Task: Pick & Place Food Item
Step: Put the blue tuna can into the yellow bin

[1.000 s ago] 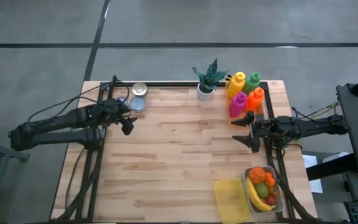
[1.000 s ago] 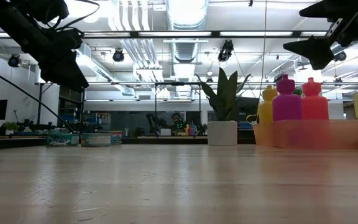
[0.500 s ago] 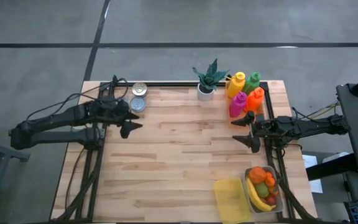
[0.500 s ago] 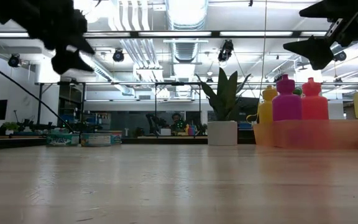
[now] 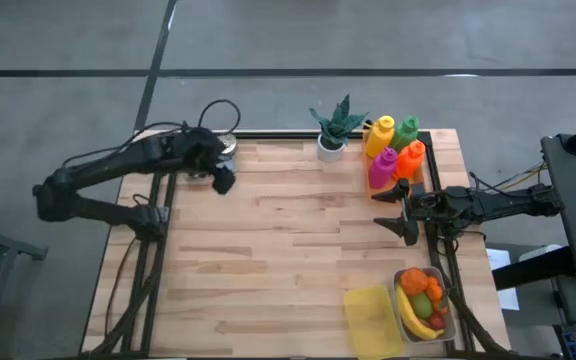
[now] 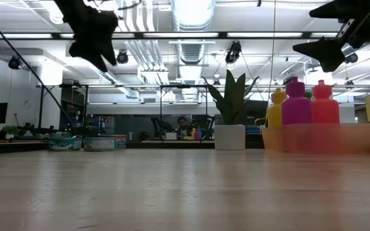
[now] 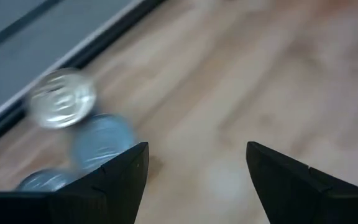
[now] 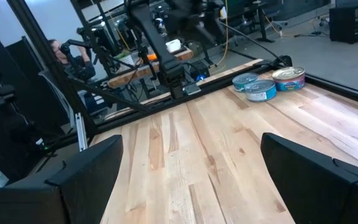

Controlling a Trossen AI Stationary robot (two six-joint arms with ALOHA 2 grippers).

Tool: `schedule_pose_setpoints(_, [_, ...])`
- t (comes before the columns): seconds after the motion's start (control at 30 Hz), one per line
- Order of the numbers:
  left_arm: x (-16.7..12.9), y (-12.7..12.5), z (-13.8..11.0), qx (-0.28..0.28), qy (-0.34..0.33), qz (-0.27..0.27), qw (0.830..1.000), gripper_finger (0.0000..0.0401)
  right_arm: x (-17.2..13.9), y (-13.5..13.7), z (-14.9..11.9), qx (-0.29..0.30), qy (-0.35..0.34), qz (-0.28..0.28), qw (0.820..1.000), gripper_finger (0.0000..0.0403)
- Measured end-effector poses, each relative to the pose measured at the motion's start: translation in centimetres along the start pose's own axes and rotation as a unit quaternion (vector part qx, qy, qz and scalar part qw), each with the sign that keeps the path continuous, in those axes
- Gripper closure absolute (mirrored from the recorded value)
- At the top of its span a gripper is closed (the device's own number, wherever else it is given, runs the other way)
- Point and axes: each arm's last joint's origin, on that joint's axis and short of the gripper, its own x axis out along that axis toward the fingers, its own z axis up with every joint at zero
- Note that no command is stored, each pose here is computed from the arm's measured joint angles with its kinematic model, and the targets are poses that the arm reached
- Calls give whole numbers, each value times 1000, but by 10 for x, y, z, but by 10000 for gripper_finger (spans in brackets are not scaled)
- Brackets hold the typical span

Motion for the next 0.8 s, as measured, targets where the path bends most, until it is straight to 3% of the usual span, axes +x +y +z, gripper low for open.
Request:
schedule_pose_setpoints(0.17, [26,23,13,-76,36,80,993,126,0,0,0,0,0,0,1000,24])
schedule_pose_setpoints(0.33, [63,49,16,-135,110,95,980,126,0,0,0,0,0,0,1000,24])
schedule_pose_setpoints(0.5, [100,63,15,-154,169,119,966,126,0,0,0,0,0,0,1000,24])
schedule_pose_setpoints(0.8, [149,66,7,-158,232,142,949,126,0,0,0,0,0,0,1000,24])
